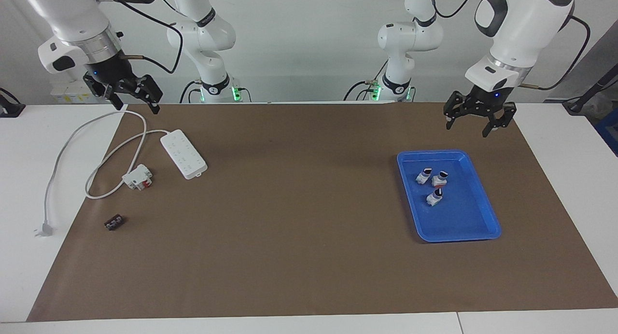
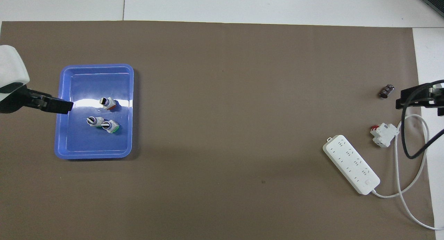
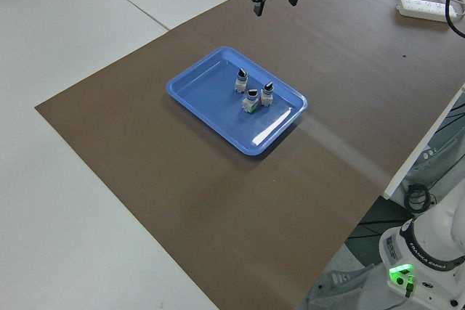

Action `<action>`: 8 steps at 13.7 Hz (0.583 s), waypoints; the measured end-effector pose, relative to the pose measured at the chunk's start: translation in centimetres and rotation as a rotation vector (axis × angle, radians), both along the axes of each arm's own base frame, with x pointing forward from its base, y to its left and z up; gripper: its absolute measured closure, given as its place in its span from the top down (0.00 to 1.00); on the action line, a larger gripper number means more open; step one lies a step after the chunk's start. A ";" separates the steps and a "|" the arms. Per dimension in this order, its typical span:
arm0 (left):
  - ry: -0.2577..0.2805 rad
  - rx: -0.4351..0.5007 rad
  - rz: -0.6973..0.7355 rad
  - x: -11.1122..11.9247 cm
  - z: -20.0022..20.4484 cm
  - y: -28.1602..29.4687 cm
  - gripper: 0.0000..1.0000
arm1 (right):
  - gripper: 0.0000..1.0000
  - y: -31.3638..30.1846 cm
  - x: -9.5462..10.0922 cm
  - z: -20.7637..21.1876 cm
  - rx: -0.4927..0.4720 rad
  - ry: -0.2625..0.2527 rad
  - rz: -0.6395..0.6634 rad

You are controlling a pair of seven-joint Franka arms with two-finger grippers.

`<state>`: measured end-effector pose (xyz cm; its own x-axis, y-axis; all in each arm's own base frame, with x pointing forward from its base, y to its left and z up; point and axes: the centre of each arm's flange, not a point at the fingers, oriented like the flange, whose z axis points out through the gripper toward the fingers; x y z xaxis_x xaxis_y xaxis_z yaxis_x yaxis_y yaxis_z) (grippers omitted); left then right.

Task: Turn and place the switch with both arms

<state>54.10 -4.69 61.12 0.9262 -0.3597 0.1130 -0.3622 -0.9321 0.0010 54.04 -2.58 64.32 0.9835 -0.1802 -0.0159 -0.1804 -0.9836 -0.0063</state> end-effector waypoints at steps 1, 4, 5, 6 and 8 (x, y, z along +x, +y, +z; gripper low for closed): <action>0.004 0.010 -0.002 -0.1 1.4 0.1 1.00 | 1.00 0.0 -0.1 -0.1 0.000 -0.001 0.000; 0.054 0.026 0.005 0.3 4.4 0.4 1.00 | 1.00 0.0 -0.2 -0.2 0.000 0.001 0.001; 0.069 0.027 0.014 0.6 4.9 0.6 1.00 | 1.00 0.0 -0.2 -0.2 0.000 0.000 0.000; 0.080 0.026 0.036 0.8 5.2 0.7 1.00 | 1.00 0.0 -0.3 -0.1 0.000 0.000 0.000; 0.113 0.024 0.128 0.3 5.4 0.8 1.00 | 1.00 0.0 -0.3 -0.2 0.001 0.001 0.000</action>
